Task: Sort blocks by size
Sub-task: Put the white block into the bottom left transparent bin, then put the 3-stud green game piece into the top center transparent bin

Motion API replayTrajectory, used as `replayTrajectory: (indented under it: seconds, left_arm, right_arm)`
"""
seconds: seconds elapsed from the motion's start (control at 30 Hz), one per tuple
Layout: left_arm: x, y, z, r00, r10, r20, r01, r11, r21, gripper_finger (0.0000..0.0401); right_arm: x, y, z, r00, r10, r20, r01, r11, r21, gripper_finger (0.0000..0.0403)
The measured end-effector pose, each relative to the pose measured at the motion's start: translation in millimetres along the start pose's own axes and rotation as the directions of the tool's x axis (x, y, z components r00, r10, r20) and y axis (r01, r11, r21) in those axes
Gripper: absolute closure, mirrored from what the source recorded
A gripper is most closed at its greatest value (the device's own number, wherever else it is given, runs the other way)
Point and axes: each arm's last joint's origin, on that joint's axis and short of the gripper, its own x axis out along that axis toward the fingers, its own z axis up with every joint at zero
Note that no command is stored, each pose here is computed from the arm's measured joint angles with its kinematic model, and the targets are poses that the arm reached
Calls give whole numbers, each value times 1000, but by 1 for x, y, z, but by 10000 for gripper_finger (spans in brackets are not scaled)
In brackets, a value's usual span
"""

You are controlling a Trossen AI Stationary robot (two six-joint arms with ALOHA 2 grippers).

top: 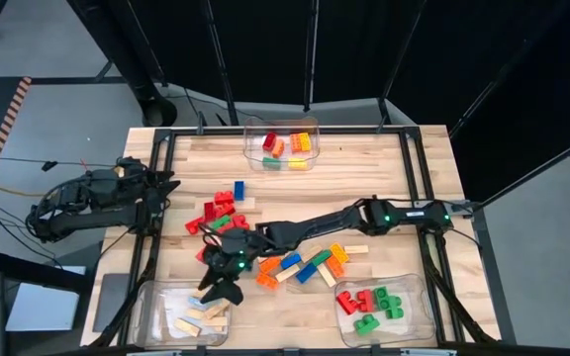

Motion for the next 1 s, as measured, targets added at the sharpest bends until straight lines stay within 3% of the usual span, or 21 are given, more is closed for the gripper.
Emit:
replayTrajectory:
  seconds: [0.1,0.2,0.27,0.33,0.4,0.5,0.57,0.67,0.77,1.0]
  left_arm:
    - [0,0,0,1000,0,0,0,1000,0,156]
    - [0,0,0,1000,0,0,0,1000,0,156]
    - [0,0,0,1000,0,0,0,1000,0,156]
    - [0,0,0,1000,0,0,0,1000,0,156]
    - [0,0,0,1000,0,0,0,1000,-1,156]
    - [0,0,0,1000,0,-1,0,1000,0,156]
    - [0,0,0,1000,1,-1,-1,1000,-1,156]
    - [0,0,0,1000,1,-1,-1,1000,0,156]
    - [0,0,0,1000,1,-1,-1,1000,1,156]
    - [0,0,0,1000,1,-2,-1,1000,3,156]
  right_arm:
    - [-5,0,6,1000,3,5,-3,999,36,136]
    - [-22,2,19,997,49,-64,-41,993,112,144]
    - [-40,7,27,990,34,-135,-15,990,137,156]
    - [-62,14,31,970,-45,-239,77,989,126,170]
    - [-86,20,24,902,-195,-385,237,969,65,181]
    - [-120,25,7,685,-427,-591,449,885,-119,193]
    - [-138,32,2,552,-519,-653,491,835,-249,195]
    - [-158,40,0,427,-602,-675,469,786,-403,195]
    - [-161,35,-10,363,-632,-685,431,766,-478,194]
    - [-153,0,-45,328,-576,-749,358,810,-465,182]
